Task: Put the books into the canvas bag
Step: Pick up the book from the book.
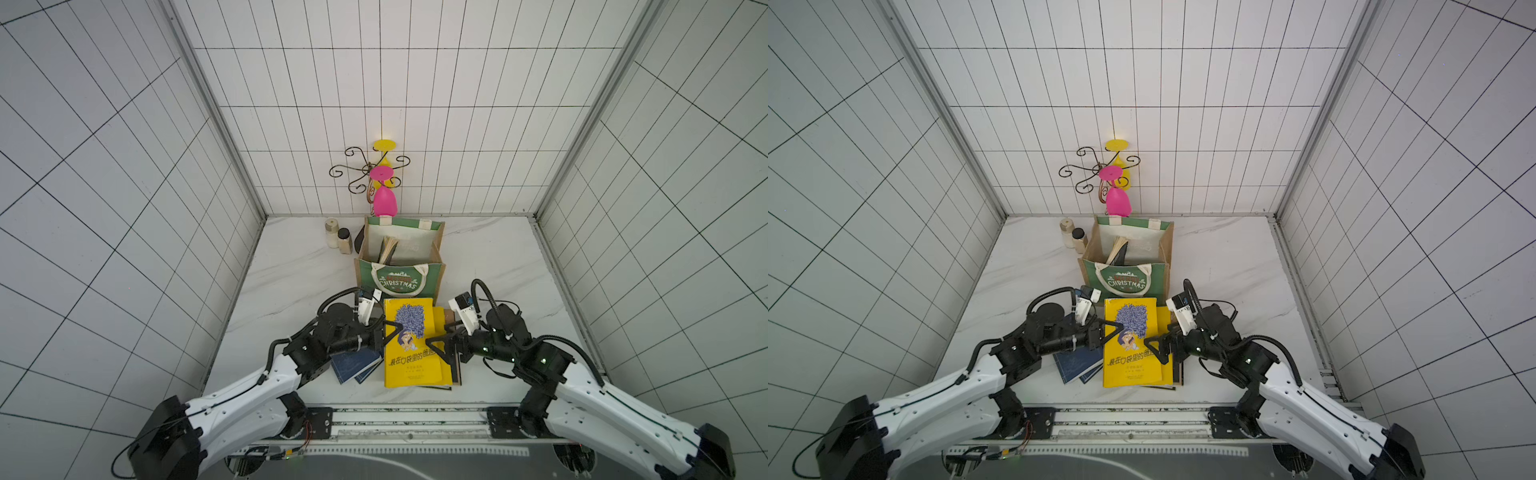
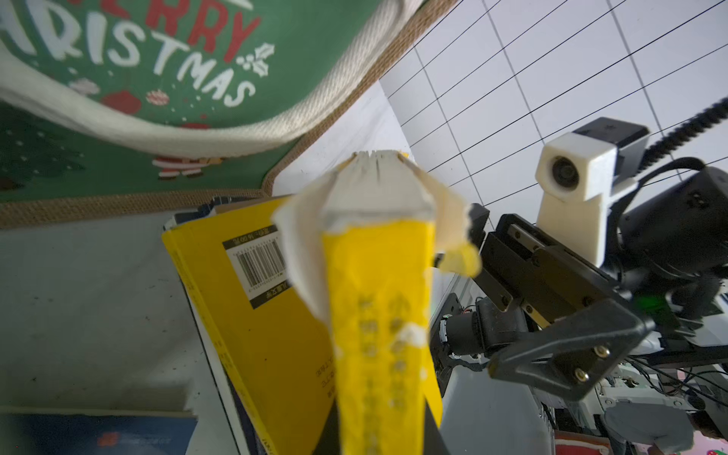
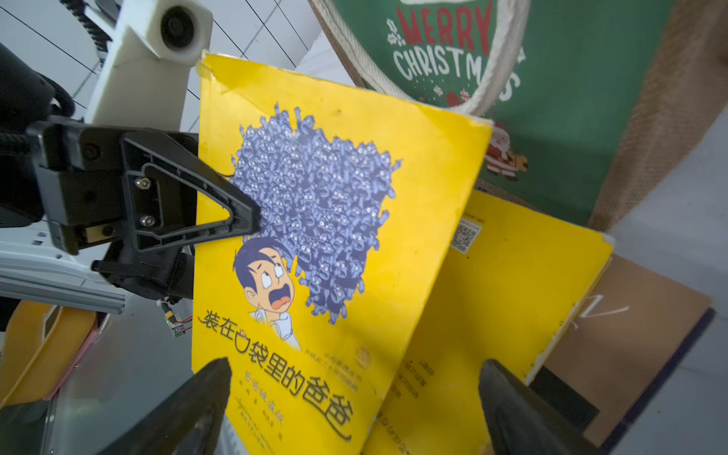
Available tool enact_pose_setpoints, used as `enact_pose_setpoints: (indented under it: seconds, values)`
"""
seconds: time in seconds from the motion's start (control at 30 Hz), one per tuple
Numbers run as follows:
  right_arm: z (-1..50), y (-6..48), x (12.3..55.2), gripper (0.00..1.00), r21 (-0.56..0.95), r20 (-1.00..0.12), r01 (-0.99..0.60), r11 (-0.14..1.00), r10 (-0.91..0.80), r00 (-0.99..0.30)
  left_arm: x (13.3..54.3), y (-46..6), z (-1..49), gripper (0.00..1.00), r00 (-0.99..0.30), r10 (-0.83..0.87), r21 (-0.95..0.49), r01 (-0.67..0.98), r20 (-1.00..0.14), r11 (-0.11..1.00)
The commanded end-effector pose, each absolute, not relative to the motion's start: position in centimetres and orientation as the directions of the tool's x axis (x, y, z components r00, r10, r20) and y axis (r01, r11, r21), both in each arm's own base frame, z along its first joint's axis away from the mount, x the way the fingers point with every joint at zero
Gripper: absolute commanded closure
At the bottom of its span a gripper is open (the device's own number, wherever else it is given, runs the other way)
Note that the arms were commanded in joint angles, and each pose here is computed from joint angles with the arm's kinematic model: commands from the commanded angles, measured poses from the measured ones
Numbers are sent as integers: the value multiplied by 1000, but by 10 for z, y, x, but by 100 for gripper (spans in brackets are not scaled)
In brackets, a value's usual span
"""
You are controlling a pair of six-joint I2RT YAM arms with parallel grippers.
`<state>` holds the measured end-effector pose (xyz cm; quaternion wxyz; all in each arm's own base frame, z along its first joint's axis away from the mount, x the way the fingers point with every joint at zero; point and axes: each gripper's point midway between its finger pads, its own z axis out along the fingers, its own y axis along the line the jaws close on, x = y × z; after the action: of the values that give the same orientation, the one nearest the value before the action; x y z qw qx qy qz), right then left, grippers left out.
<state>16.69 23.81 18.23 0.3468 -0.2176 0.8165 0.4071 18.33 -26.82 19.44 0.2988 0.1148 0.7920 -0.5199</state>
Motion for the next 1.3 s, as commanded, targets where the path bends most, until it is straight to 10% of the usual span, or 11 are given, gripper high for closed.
enact_pose_setpoints:
  seconds: [0.0, 0.53, 0.73, 0.8, 0.93, 1.27]
  values:
    - [238, 248, 154, 1, 498, -831, -766, 406, -27, -555, 167, -261, 238, 100, -678, -164, -689, 652, -717, 316]
    - [278, 280, 128, 7, 503, -864, -859, 98, 28, -503, 113, -252, 308, 100, -534, -200, -549, 836, -822, 26]
    - [288, 286, 129, 100, 496, -868, -866, 58, 35, -495, 108, -251, 309, 100, -530, -191, -543, 840, -826, 16]
    - [288, 288, 127, 100, 492, -871, -870, 48, 9, -492, 108, -250, 311, 94, -532, -187, -546, 838, -825, 23]
    - [288, 290, 118, 100, 460, -886, -888, -3, -75, -458, 112, -255, 312, 41, -568, -60, -571, 813, -821, 111]
    - [291, 298, 106, 100, 410, -904, -904, -120, -183, -386, 127, -244, 293, 37, -609, 287, -488, 779, -739, 393]
